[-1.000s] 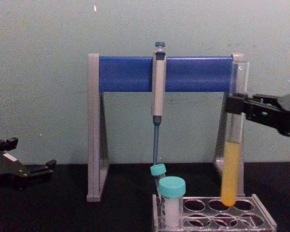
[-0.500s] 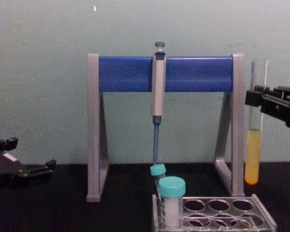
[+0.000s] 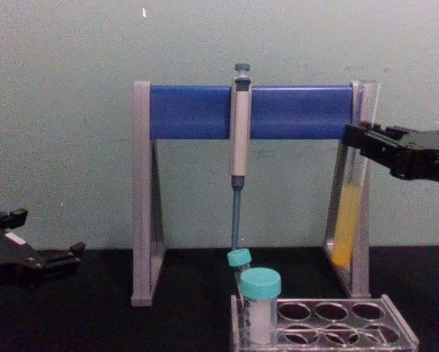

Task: Pick up the test tube from the test tube rack, shake it, then place it back into the test tube rack.

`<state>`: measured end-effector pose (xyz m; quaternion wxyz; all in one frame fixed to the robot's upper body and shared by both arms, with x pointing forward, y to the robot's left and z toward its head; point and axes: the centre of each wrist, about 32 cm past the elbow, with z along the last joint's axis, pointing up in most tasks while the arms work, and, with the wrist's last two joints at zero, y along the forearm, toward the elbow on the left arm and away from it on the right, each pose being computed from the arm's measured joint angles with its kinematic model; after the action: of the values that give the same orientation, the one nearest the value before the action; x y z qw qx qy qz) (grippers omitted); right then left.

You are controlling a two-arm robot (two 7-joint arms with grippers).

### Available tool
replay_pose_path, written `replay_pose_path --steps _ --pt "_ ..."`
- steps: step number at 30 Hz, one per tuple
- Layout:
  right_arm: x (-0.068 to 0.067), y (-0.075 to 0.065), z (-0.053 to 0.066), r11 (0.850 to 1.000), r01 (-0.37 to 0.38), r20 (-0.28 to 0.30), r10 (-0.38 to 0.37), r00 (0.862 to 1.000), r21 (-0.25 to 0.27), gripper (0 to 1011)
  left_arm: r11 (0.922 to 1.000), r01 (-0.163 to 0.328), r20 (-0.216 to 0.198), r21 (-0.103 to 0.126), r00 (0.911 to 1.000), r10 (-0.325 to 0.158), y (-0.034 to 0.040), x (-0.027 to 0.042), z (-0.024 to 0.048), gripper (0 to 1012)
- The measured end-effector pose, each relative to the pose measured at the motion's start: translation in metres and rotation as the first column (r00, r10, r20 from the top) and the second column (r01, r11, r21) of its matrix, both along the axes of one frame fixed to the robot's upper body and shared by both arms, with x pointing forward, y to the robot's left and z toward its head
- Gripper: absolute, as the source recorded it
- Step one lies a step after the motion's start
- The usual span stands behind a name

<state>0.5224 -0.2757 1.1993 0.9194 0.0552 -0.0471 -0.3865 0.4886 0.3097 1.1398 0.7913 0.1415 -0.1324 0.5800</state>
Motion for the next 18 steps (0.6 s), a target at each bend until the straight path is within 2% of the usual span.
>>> replay_pose_path --steps 3,8,14,18 --pt "0.0007 0.0013 -0.0001 1.0 -0.024 -0.003 0.024 1.0 0.016 229 1.0 0.0 0.0 0.0 1.0 0.0 0.0 0.0 0.0 1001" --pt "0.0001 0.0002 0.0015 0.993 -0.108 -0.01 0.109 0.994 0.039 229 1.0 0.0 0.0 0.0 1.0 0.0 0.0 0.0 0.0 1001" --pt "-0.0015 -0.0037 0.0053 0.985 -0.171 -0.017 0.171 0.985 0.008 229 1.0 0.0 0.0 0.0 1.0 0.0 0.0 0.0 0.0 1001" --pt "-0.0028 -0.0074 0.0074 0.982 -0.185 -0.018 0.185 0.983 -0.023 229 1.0 0.0 0.0 0.0 1.0 0.0 0.0 0.0 0.0 1001"
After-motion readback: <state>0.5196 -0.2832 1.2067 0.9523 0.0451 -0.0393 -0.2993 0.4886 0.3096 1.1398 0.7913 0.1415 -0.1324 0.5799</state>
